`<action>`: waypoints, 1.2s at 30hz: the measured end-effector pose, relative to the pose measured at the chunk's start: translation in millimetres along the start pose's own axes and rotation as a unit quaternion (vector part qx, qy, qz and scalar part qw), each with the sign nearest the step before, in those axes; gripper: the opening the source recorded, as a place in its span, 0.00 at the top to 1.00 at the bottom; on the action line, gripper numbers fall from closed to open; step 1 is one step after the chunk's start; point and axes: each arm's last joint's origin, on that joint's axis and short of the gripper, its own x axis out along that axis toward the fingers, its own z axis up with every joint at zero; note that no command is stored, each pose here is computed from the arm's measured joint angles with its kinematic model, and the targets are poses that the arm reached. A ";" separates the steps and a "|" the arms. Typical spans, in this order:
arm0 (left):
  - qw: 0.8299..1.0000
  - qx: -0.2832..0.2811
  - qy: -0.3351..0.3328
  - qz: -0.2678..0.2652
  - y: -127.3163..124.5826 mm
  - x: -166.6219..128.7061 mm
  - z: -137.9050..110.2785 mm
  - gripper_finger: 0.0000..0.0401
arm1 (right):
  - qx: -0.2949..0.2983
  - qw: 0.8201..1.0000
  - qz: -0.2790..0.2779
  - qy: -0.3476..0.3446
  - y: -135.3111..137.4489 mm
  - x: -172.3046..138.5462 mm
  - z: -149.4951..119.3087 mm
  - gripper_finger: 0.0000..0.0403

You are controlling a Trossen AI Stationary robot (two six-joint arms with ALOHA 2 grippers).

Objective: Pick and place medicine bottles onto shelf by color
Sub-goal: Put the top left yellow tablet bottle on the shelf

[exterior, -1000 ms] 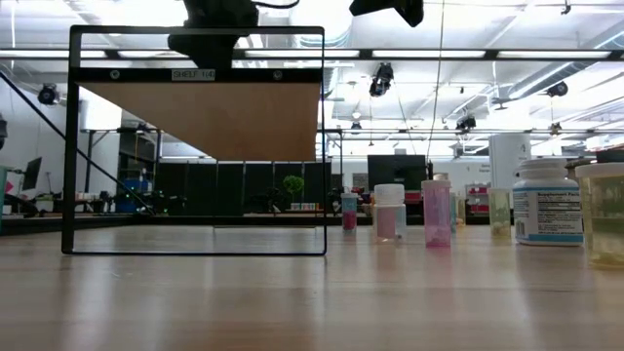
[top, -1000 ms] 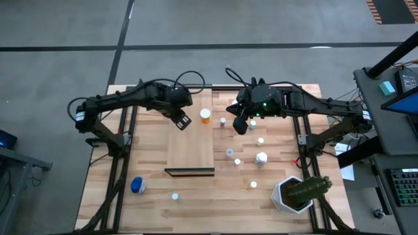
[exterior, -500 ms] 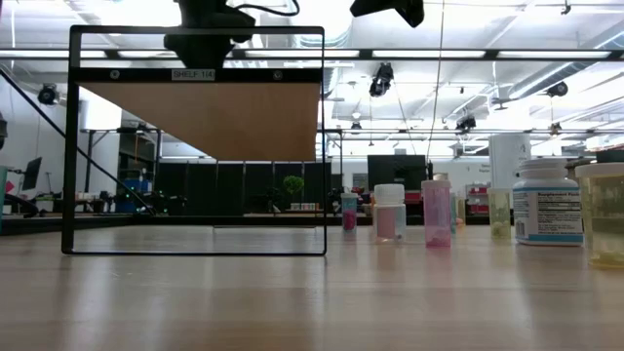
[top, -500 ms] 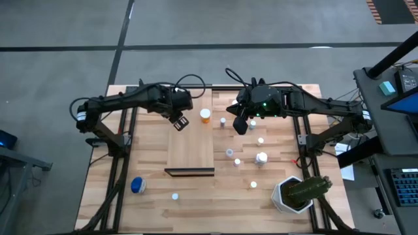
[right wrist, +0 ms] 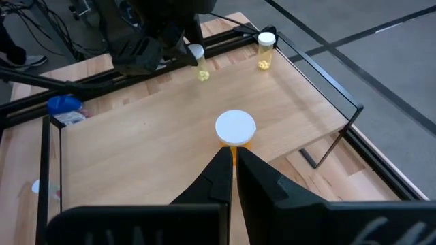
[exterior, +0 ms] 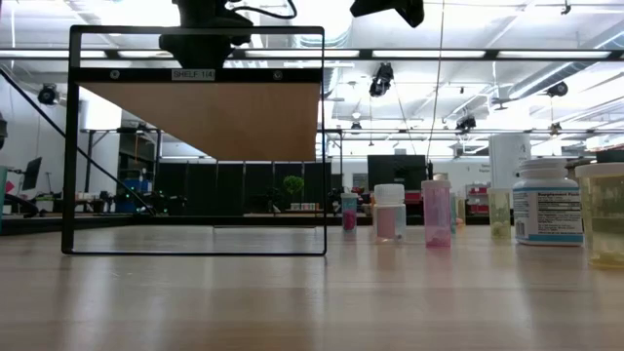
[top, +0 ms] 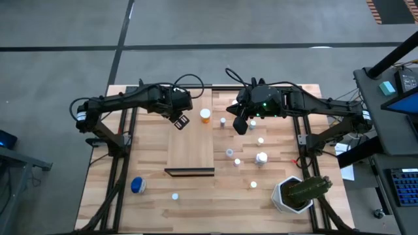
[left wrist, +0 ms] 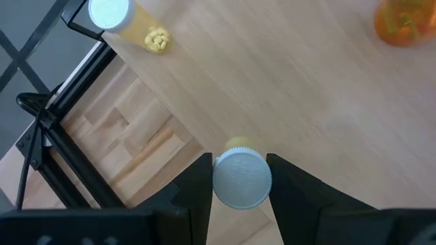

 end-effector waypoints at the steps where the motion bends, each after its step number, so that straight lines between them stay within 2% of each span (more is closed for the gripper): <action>1: 1.000 0.000 0.000 0.000 0.0 0.0 0.0 0.72 | 0.000 1.000 0.000 0.000 0.0 0.0 0.0 0.97; 10: 1.000 -0.005 -0.011 -0.007 -2.6 3.6 1.7 0.72 | -0.001 1.000 0.000 0.000 0.0 0.1 -0.1 0.97; 25: 1.000 0.003 0.007 0.002 -4.1 14.3 -3.5 0.72 | -0.001 1.000 0.000 0.000 0.0 0.1 -0.2 0.97; 36: 1.000 0.006 0.013 0.000 -4.0 14.4 -4.3 0.54 | 0.000 1.000 0.000 0.001 0.0 0.2 -0.3 0.97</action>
